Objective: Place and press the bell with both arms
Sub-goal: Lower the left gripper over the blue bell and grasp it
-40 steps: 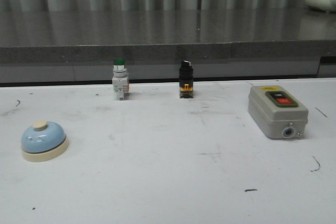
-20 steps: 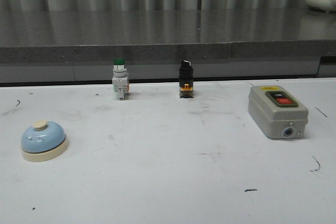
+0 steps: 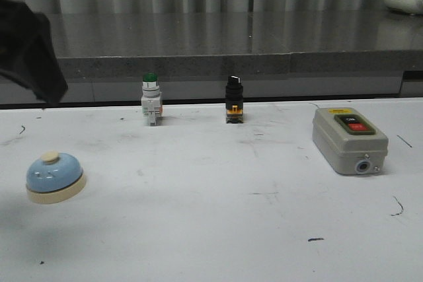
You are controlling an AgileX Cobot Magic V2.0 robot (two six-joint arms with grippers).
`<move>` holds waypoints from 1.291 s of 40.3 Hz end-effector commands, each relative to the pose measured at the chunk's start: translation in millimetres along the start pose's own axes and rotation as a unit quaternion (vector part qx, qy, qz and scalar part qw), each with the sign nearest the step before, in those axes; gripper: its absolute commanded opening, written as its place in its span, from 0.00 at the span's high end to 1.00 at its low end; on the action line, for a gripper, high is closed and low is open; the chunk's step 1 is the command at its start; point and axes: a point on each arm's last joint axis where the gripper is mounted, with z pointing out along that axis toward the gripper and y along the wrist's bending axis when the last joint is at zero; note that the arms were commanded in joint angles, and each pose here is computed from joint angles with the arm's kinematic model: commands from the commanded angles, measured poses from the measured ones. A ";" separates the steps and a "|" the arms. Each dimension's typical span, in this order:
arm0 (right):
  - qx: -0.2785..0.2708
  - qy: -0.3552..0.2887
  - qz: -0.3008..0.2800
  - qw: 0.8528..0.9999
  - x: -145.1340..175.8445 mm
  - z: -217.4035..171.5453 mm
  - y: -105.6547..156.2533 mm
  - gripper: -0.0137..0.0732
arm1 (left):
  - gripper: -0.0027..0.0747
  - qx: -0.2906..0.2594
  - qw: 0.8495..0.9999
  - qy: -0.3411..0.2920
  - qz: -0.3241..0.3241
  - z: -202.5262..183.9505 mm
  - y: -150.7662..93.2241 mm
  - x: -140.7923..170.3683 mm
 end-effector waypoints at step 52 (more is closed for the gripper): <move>0.004 -0.045 0.000 0.999 -17.5 -1.1 -0.4 0.91 | 0.73 -0.014 0.992 0.123 0.009 111.4 0.1 -28.4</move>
